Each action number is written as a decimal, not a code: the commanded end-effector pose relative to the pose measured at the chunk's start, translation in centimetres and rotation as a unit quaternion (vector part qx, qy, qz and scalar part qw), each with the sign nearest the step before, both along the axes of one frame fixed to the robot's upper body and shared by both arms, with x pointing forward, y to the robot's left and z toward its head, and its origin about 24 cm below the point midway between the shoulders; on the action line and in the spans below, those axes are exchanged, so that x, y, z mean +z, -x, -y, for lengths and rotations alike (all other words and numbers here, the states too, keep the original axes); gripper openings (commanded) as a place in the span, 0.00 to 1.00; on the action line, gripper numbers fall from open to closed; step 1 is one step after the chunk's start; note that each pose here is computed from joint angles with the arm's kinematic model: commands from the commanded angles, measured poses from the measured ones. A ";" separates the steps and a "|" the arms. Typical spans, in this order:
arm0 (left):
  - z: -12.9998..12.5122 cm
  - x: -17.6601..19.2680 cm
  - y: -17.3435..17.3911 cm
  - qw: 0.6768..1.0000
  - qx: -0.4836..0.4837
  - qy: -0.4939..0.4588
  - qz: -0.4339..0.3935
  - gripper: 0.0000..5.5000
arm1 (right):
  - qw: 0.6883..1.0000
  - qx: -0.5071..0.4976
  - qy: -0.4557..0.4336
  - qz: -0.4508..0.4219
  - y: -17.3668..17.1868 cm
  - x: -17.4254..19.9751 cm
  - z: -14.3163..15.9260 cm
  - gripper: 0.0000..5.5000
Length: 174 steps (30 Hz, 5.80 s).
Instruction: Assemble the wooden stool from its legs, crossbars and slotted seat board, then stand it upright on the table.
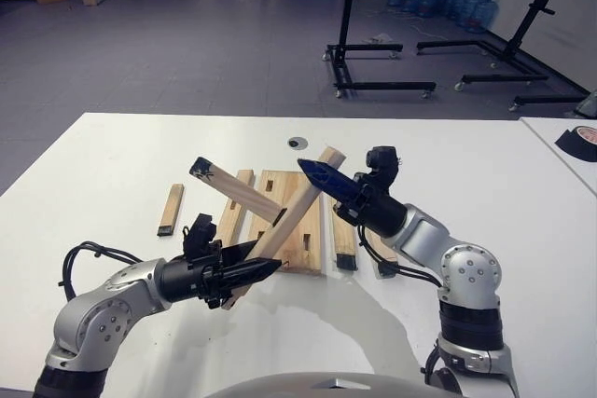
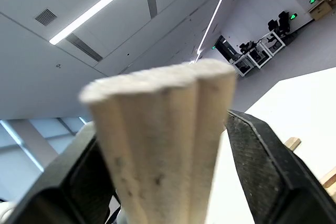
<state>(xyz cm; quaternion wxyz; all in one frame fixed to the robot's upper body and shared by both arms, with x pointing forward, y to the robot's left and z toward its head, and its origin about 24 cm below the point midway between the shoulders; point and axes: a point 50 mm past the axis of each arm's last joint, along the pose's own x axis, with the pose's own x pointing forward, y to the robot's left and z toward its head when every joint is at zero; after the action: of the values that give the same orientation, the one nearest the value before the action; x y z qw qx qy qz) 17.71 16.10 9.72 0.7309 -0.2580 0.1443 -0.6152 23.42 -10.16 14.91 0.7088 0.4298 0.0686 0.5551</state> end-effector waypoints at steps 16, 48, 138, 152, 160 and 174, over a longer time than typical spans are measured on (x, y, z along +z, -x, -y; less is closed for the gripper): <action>-0.3 0.0 0.3 0.999 -0.024 -0.008 0.021 0.37 | 0.995 0.090 -0.004 0.030 1.3 1.6 1.4 0.39; -3.3 -2.5 -5.5 0.961 0.215 -0.168 0.047 0.85 | 0.828 -0.171 0.360 0.394 -8.9 -1.2 3.2 0.37; 0.8 -5.0 -4.7 0.910 0.241 -0.318 0.109 0.85 | 0.853 0.014 0.500 0.146 -5.8 -3.9 10.8 0.74; -0.1 -1.4 -3.7 0.896 0.310 -0.296 0.121 0.85 | 0.786 -0.295 0.531 -0.116 -1.6 -8.5 9.2 0.74; 0.1 -1.5 -4.0 0.886 0.335 -0.298 0.119 0.85 | 0.740 -0.292 0.579 -0.178 0.8 -11.1 8.0 0.71; -0.5 -0.6 -5.2 0.894 0.390 -0.205 0.078 0.85 | 0.756 -0.299 0.582 -0.020 -3.2 -9.5 9.8 0.37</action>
<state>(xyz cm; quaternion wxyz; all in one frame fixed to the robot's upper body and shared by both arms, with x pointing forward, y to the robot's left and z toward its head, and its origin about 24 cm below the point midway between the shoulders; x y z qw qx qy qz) 22.57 16.83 8.30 0.9615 -0.0727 0.1163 -0.2382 24.97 -19.23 3.99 0.9402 -0.0514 0.2987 0.1555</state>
